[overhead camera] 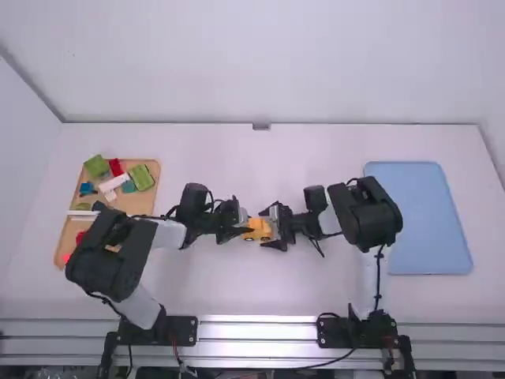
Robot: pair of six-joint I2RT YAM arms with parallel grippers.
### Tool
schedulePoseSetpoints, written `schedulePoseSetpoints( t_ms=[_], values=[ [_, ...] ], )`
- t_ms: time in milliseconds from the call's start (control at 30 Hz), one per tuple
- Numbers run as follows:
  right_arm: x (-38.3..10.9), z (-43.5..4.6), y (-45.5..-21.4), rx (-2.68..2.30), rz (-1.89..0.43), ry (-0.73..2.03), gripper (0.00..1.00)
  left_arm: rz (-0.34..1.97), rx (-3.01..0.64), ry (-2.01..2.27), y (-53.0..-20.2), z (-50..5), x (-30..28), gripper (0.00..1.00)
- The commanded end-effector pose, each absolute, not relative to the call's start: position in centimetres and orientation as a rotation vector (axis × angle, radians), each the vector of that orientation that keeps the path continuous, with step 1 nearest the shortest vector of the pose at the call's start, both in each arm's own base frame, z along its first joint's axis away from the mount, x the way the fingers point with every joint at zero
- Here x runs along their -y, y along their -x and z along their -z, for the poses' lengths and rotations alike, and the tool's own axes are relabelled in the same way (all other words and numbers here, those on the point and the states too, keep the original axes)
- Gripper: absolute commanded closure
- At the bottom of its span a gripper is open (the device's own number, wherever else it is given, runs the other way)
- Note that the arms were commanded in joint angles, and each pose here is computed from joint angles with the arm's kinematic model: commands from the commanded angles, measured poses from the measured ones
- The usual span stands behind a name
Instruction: Assemble lego blocks to make yellow taxi
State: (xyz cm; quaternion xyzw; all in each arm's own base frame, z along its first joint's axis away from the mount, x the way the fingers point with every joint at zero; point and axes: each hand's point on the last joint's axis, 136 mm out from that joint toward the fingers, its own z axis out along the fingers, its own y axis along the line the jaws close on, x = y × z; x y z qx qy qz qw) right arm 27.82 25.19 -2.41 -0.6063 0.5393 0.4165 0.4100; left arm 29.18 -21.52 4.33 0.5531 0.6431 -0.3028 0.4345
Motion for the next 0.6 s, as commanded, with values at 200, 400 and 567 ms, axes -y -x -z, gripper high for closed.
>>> schedulePoseSetpoints(
  t_ms=[200,400,567],
  values=[
    [-25.39,2.97,-27.58,-1.357,-1.043,1.544,0.07,0.817,-1.633,-1.363,-29.33,-3.62,22.04,0.91],
    [-25.36,2.98,-27.72,-1.353,-1.032,1.546,0.24,0.812,-1.621,-1.369,-29.33,-3.71,22.22,0.91],
    [-25.32,3.02,-27.67,-1.358,-1.035,1.545,0.39,0.782,-1.578,-1.416,-29.15,-3.56,22.2,0.91]
  ],
)
